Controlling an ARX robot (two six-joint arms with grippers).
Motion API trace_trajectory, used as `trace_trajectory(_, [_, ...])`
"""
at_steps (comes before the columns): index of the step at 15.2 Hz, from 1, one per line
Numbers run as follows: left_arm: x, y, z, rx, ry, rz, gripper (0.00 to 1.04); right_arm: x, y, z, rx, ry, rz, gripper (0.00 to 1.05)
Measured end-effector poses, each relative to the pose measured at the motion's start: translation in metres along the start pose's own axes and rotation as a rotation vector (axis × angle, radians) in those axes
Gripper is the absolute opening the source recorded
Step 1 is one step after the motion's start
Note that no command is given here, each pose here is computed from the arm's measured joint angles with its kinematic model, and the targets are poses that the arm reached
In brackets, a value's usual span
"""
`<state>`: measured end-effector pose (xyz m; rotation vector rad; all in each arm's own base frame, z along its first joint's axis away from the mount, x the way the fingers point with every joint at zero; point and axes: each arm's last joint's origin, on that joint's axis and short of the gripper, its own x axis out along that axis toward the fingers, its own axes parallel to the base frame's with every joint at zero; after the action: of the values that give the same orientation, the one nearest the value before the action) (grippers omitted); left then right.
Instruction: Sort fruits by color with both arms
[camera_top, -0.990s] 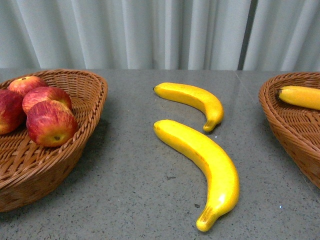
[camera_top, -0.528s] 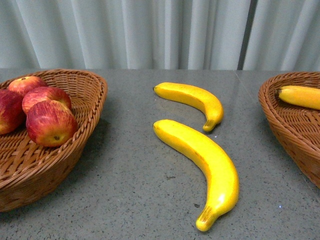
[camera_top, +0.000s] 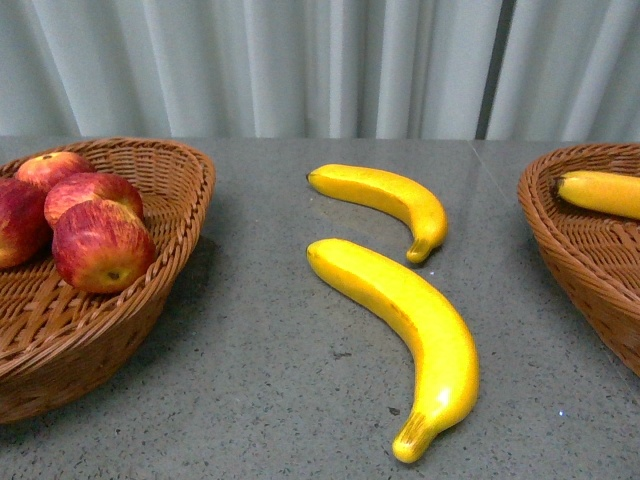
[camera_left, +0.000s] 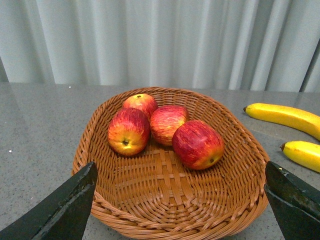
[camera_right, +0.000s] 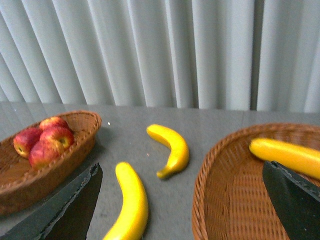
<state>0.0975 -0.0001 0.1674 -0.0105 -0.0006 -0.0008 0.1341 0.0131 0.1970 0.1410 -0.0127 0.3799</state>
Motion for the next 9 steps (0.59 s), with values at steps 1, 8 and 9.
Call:
trace_trajectory(1, [0.0, 0.0, 0.0, 0.0, 0.0, 0.0, 0.98, 0.026, 0.003, 0.018, -0.008, -0.039, 0.034, 0.98])
trace_trajectory(8, [0.0, 0.0, 0.0, 0.0, 0.0, 0.0, 0.98, 0.216, 0.071, 0.008, -0.205, 0.31, 0.175, 0.98])
trace_trajectory(9, [0.0, 0.0, 0.0, 0.0, 0.0, 0.0, 0.98, 0.221, 0.08, -0.003, -0.257, 0.378, 0.194, 0.98])
